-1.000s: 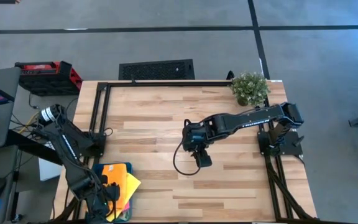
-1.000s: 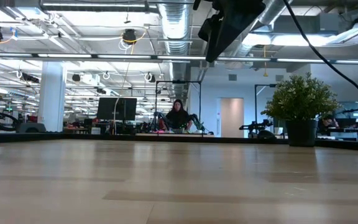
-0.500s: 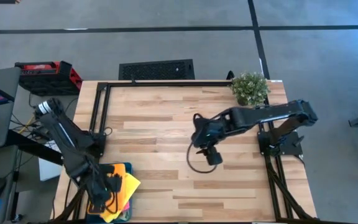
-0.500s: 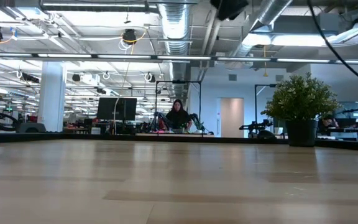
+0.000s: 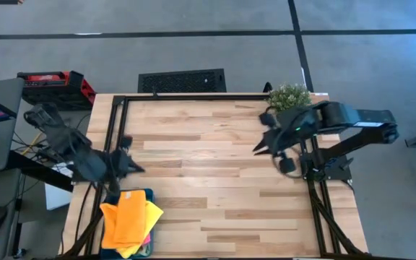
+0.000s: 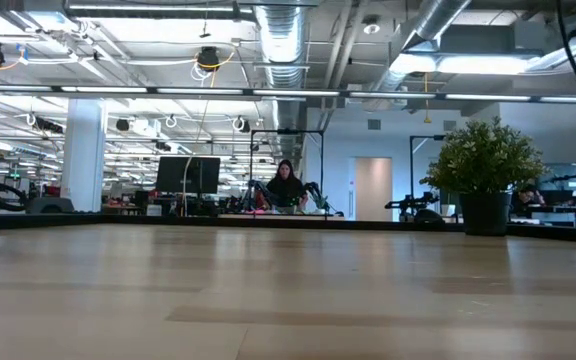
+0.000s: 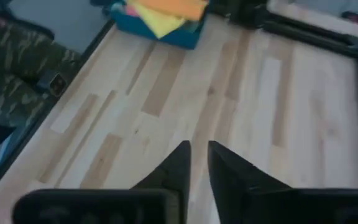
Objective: Fold microfiber towels
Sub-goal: Return to Home Position
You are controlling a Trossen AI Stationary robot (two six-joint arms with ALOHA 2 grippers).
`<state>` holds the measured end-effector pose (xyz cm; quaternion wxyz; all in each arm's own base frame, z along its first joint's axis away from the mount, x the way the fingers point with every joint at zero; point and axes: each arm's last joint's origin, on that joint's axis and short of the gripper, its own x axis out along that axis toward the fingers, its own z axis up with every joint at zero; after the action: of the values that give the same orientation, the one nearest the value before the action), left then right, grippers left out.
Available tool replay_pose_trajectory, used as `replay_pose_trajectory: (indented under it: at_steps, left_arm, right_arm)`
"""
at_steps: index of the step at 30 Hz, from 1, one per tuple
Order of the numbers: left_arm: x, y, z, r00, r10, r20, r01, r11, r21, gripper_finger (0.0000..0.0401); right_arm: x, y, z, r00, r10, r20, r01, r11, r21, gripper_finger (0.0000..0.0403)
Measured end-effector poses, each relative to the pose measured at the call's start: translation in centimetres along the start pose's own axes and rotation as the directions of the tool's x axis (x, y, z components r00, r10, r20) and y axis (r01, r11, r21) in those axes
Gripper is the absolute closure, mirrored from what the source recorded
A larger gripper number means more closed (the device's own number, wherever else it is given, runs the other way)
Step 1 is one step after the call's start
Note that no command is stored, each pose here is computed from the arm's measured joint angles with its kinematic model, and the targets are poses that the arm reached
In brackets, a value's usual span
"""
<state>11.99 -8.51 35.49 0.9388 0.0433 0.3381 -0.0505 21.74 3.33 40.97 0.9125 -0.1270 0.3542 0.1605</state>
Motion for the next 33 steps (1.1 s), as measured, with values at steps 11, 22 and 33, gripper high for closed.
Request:
replay_pose_trajectory:
  at_steps: [11, 22, 33]
  left_arm:
    - [-3.8, 5.3, -4.2, 0.954, 0.081, 0.287, -0.064, 0.996, -0.069, 0.0401]
    - [-4.2, 7.0, -9.2, 0.839, 0.209, 0.503, -0.154, 0.977, -0.149, 0.0401]
    - [-2.6, 7.1, -12.1, 0.752, 0.216, 0.623, -0.138, 0.975, -0.171, 0.0401]
  right_arm:
    - [-3.7, 0.4, -7.5, 0.943, -0.195, 0.271, 0.172, 0.979, 0.106, 0.0396]
    - [-2.5, 1.3, -12.7, 0.833, -0.303, 0.463, 0.216, 0.949, 0.231, 0.0383]
    - [2.8, 1.4, -16.1, 0.763, -0.323, 0.56, 0.191, 0.94, 0.282, 0.0384]
